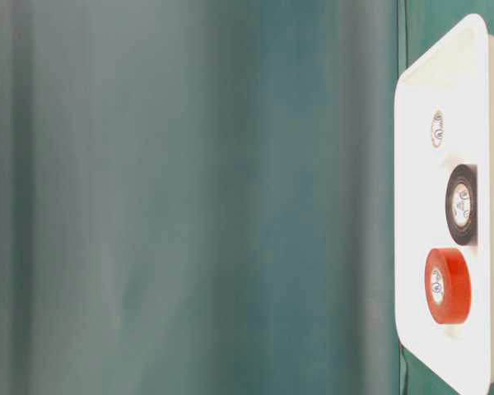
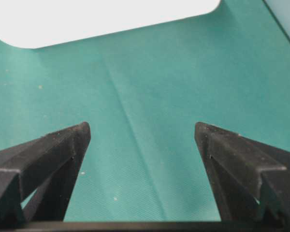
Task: Put the tape into the white case with the right arm.
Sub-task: 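Release the white tape in the tray and retract the right arm, then move the right gripper left over the teal tape roll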
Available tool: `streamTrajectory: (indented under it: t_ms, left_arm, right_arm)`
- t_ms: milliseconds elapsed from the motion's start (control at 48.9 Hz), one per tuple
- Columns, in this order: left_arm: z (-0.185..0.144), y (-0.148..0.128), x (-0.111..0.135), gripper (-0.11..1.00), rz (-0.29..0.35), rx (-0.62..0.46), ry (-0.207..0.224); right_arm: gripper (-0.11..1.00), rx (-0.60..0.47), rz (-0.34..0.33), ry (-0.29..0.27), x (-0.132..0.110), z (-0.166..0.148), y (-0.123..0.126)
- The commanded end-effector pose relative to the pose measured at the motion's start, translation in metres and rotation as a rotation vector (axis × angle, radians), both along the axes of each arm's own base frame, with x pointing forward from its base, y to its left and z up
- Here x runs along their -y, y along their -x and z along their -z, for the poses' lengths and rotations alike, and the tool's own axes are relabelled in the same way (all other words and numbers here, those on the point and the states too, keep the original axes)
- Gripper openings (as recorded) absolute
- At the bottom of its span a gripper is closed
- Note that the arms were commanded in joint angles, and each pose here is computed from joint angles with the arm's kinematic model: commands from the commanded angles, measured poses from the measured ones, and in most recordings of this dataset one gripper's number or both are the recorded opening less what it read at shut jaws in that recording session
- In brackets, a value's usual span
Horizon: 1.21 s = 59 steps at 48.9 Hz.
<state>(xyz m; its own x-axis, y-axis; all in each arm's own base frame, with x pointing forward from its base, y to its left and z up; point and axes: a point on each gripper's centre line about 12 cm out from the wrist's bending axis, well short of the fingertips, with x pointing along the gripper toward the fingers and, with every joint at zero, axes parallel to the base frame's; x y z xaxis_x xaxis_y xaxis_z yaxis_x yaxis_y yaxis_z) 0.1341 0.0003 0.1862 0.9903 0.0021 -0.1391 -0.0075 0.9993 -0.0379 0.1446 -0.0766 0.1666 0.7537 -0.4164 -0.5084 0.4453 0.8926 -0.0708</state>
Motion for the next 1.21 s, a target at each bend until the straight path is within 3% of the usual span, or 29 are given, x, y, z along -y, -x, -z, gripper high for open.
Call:
streamTrajectory:
  t_ms: [0, 163, 388, 531, 879, 1185]
  left_arm:
    - [-0.007, -0.002, 0.0, 0.0, 0.0, 0.015, 0.001]
    - [-0.007, -0.002, 0.0, 0.0, 0.0, 0.015, 0.001]
    - [-0.007, -0.002, 0.0, 0.0, 0.0, 0.017, 0.001]
    - [-0.007, -0.002, 0.0, 0.0, 0.0, 0.015, 0.001]
    - [-0.007, -0.002, 0.0, 0.0, -0.002, 0.015, 0.001]
    - [-0.007, -0.002, 0.0, 0.0, 0.0, 0.015, 0.0]
  right_arm:
    - [0.7, 0.026, -0.037, -0.007, -0.005, -0.005, -0.007]
    - [0.7, 0.053, -0.149, -0.022, -0.023, -0.006, -0.015]
    - [0.7, 0.059, -0.248, -0.076, -0.044, -0.001, -0.019]
    - [0.7, 0.05, -0.303, -0.079, -0.054, 0.001, -0.019]
    - [0.69, 0.076, -0.329, -0.077, -0.057, -0.001, -0.025]
    - [0.69, 0.076, -0.398, -0.059, -0.061, -0.011, -0.055]
